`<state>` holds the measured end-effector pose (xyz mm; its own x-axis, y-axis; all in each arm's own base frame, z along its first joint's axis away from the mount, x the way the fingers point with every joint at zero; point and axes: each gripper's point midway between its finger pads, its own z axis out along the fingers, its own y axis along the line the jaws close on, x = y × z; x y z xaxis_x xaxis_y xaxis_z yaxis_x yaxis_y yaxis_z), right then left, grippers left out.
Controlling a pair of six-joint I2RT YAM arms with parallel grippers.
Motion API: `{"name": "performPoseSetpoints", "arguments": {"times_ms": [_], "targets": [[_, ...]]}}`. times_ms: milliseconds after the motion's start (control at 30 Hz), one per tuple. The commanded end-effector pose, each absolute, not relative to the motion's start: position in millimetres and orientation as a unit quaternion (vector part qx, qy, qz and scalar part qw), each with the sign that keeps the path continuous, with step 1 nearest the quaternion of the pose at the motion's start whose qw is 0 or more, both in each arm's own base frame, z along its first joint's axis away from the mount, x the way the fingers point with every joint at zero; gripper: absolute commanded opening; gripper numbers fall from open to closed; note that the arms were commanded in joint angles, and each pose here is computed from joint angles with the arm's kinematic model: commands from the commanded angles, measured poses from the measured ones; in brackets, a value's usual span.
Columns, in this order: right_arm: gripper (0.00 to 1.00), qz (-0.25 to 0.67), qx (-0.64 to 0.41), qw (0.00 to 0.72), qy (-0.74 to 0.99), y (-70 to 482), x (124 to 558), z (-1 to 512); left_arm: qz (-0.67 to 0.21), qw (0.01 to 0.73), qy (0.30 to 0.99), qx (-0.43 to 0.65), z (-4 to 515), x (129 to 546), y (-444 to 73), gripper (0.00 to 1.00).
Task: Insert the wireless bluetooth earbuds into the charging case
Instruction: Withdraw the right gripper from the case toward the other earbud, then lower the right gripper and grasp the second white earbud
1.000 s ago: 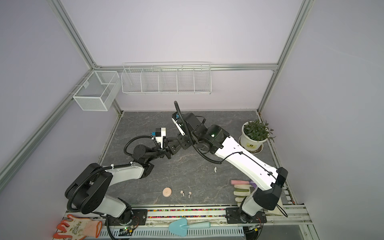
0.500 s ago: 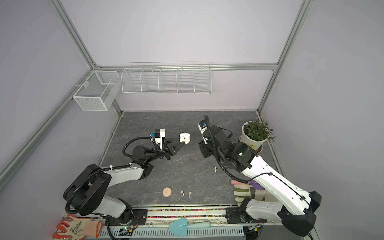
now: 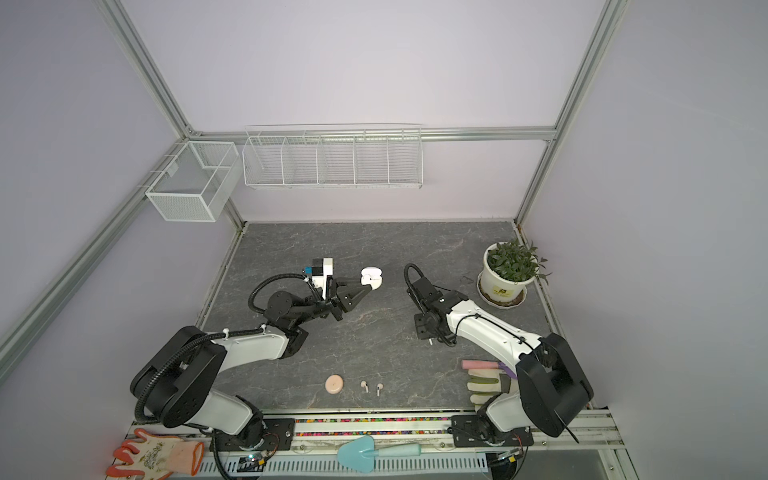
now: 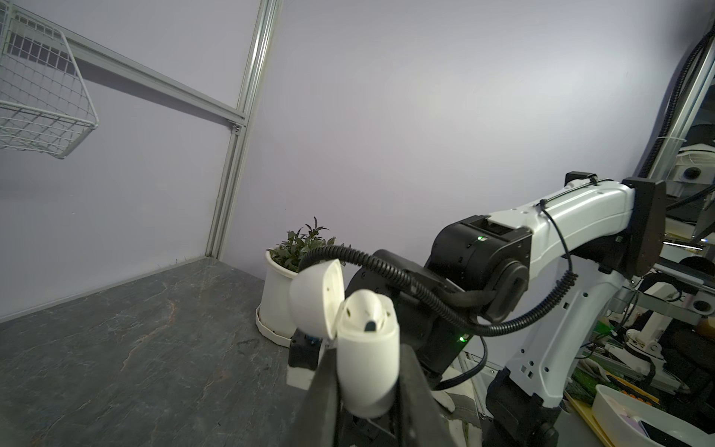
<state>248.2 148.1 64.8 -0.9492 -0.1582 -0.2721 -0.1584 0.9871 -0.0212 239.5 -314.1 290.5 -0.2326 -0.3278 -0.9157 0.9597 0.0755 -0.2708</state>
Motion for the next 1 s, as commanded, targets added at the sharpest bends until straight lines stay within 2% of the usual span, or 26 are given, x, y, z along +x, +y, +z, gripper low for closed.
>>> {"name": "performPoseSetpoints", "arguments": {"times_ms": [0,433,967], "targets": [[0.42,0.044,-0.064,0.122,0.989,159,247,55,-0.606,0.537,0.489,0.323,294,235,-315,0.00],[0.40,0.028,-0.035,0.078,0.996,137,239,26,-0.604,0.541,0.487,0.324,294,234,-314,0.00],[0.32,0.047,-0.028,0.077,0.996,141,247,15,-0.603,0.542,0.488,0.324,294,233,-312,0.00]]}}
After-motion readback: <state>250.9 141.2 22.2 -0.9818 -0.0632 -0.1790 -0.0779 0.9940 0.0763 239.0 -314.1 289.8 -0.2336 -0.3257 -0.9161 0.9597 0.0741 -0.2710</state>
